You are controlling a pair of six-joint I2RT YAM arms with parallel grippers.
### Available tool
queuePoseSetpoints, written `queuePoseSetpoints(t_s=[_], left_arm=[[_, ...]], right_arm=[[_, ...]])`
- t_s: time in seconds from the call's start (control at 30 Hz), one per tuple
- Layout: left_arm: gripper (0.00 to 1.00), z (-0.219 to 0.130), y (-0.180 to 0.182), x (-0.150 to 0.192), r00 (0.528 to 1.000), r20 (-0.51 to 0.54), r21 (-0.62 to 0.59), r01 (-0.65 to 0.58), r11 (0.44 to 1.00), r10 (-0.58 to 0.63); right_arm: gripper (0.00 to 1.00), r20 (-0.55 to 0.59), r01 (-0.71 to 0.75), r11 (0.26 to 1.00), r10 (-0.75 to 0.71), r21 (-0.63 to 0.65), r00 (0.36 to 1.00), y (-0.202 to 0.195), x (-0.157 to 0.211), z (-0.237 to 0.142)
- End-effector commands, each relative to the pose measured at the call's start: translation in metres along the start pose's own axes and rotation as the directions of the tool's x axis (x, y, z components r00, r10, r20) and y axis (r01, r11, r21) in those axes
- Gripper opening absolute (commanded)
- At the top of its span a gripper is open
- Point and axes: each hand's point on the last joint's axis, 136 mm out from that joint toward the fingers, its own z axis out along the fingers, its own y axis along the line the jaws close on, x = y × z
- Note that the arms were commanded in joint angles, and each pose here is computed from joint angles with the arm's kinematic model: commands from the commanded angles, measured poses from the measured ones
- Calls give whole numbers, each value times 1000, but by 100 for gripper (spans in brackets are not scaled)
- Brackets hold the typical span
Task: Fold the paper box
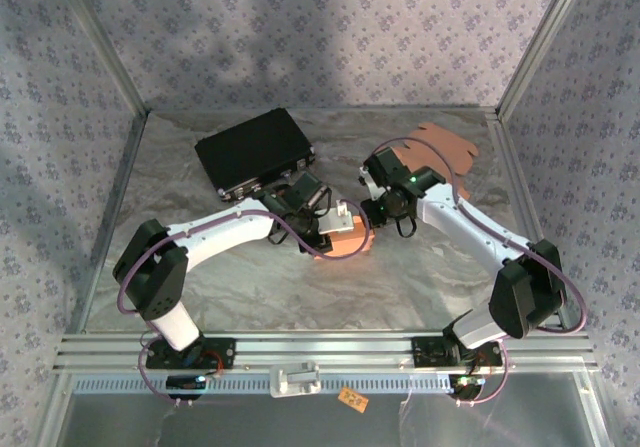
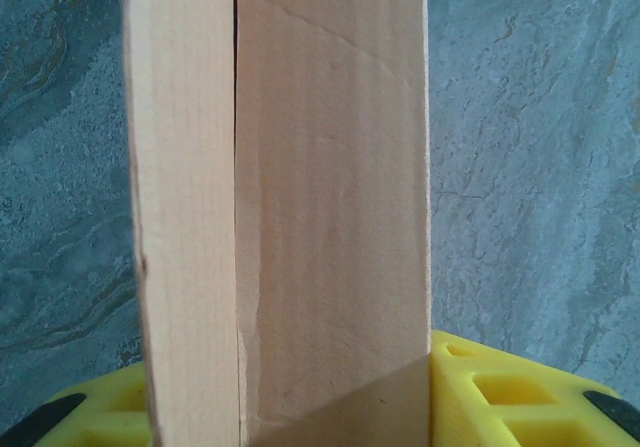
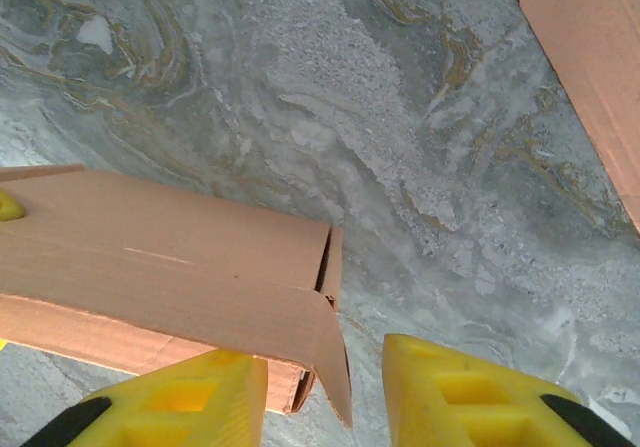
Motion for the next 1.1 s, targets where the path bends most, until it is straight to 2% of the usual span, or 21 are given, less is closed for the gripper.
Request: queuePoseSetpoints(t_s=[0.0,0.2,0.67,1.07], left_arm=[[45,-3,-6,9,1000,-24,29,18,999,-18],[45,-3,-6,10,999,-25,30,22,999,-21],[45,-3,-6,12,999,-30,35,25,999,-24],[45,-2,-3,9,999,-24,27,38,999,-37]], right_arm=[[28,-14,6,1000,-6,-10,1000,0,-4,-3],[24,-27,5,1000,-6,-6,1000,-1,1,-2],[23,-32,-1,1000,2,24,999,-7,14,-5],[2,-18,-27,999,28,21,999,0,8,-10]])
